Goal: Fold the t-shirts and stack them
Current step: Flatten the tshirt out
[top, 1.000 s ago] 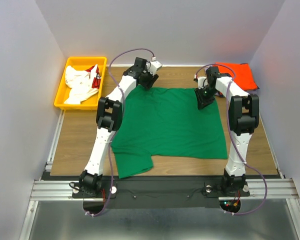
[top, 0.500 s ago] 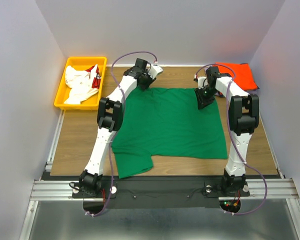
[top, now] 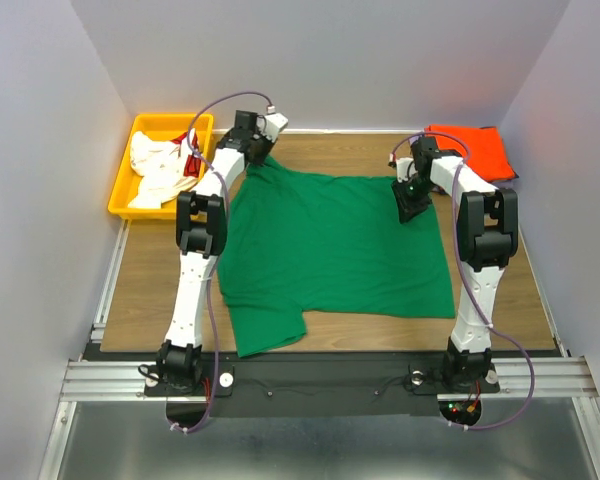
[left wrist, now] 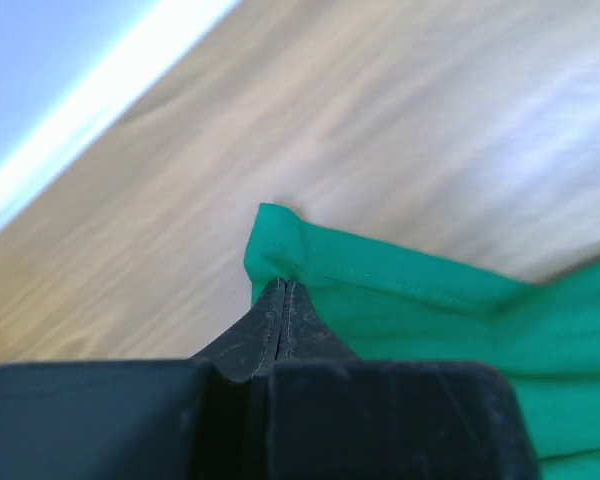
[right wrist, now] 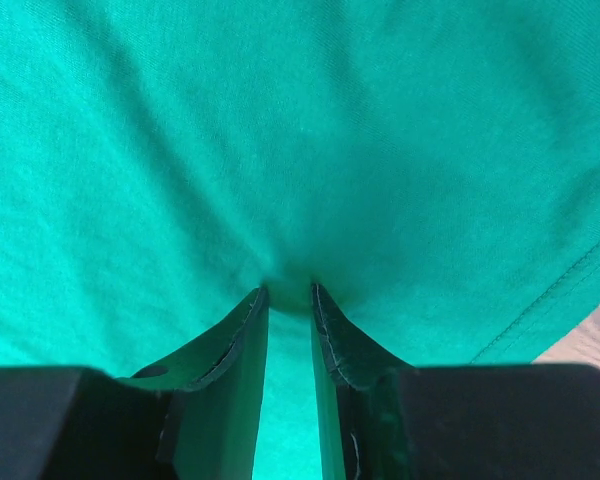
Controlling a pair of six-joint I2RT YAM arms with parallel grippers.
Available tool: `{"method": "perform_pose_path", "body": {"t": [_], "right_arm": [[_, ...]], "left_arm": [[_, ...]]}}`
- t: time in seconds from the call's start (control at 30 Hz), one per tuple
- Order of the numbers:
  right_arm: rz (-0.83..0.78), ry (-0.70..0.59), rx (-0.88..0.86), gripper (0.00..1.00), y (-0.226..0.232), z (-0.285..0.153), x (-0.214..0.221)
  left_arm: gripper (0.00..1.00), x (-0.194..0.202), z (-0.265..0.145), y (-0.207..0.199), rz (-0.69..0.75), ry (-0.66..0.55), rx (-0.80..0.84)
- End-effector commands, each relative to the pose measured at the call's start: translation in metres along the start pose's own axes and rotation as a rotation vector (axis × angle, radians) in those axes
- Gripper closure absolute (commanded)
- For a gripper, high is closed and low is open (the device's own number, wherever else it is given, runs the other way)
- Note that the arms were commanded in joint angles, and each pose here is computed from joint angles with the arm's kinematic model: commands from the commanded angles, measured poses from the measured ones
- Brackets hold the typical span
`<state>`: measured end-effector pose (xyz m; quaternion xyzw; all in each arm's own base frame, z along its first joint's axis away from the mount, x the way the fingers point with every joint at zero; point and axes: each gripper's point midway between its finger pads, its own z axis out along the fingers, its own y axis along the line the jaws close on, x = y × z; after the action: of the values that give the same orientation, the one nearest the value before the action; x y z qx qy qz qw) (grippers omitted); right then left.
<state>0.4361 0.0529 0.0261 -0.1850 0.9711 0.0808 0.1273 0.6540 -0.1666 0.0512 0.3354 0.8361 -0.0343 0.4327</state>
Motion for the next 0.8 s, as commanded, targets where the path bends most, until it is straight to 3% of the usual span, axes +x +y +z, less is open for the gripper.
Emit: {"method": "perform_pose_path", "body": {"t": [0.0, 0.5, 0.77], "right_arm": [[0.018, 0.069, 0.018, 0.71, -0.006, 0.014, 0.021], [0.007, -0.050, -0.066, 0.69, 0.010, -0.012, -0.012], [-0.017, -0.164, -0.021, 0.66, 0.000, -0.044, -0.046]], "left_arm": [[1.00, -0.092, -0.059, 0.046, 0.019, -0.239, -0.112], [1.00, -0.115, -0.043, 0.005, 0.201, -0.393, 0.058], [1.00, -0.126, -0.075, -0.001, 0.252, -0.425, 0.064]]}}
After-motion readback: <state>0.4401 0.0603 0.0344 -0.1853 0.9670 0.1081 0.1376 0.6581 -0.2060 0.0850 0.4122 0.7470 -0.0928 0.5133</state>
